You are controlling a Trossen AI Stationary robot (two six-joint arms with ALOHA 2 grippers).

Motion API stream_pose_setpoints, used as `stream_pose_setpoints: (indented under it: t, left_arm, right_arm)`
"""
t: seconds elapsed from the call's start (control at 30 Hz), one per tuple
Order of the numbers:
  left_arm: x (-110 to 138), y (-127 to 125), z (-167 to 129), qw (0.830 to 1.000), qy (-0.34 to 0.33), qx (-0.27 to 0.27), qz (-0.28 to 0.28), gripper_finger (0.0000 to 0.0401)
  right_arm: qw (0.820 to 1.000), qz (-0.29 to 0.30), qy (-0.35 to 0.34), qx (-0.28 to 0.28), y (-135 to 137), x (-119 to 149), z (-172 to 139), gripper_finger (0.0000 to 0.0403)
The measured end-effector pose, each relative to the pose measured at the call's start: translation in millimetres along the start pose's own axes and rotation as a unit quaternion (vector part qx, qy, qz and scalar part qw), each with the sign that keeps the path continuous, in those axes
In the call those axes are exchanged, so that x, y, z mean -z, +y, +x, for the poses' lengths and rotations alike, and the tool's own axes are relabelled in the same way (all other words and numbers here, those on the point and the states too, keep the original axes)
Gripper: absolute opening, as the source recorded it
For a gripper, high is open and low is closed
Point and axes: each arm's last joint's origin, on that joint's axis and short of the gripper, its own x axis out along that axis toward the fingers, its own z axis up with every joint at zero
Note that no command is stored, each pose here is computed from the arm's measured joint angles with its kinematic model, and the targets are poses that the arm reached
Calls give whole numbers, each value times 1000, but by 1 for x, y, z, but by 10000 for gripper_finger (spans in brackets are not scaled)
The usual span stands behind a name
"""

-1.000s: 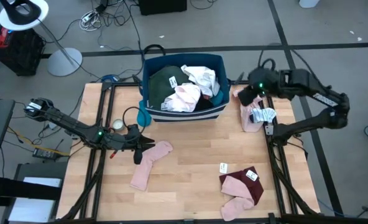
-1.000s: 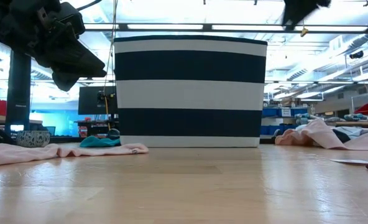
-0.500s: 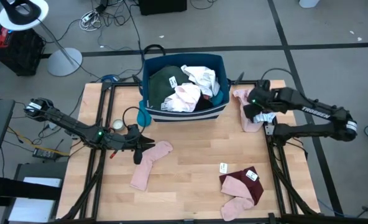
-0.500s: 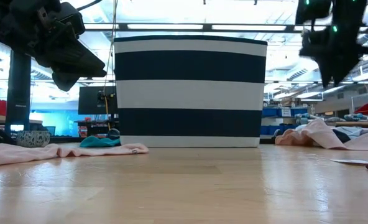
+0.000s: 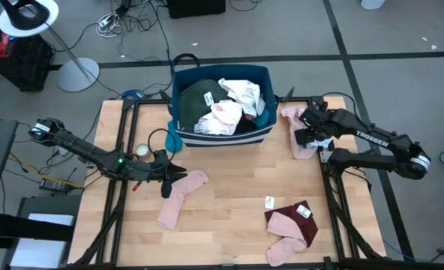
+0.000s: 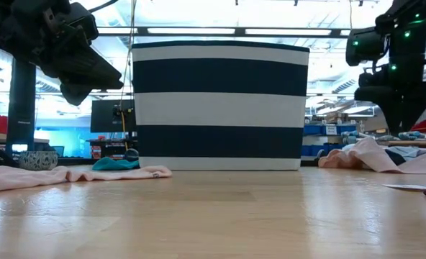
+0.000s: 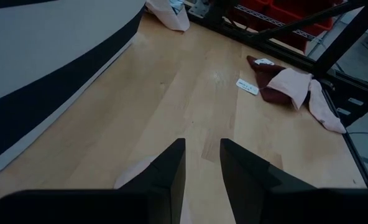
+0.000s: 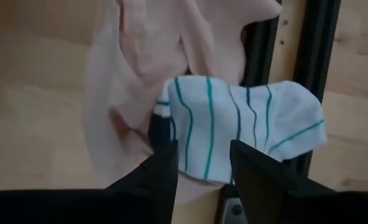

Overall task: Sort clothes
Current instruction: Put the white sock into the blue laundry bin

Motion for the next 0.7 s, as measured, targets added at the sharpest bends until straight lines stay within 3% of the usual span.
stream_pose_setpoints:
  t: [0.23,0.7]
  left_arm:
    - [0,0,0,1000,0,0,0,106]
    - [0,0,0,1000,0,0,0,106]
  right_arm:
    - [998,58,-1,1,-4,-3,10,129]
    - [996,93,-1,-5,-15,-5,41,111]
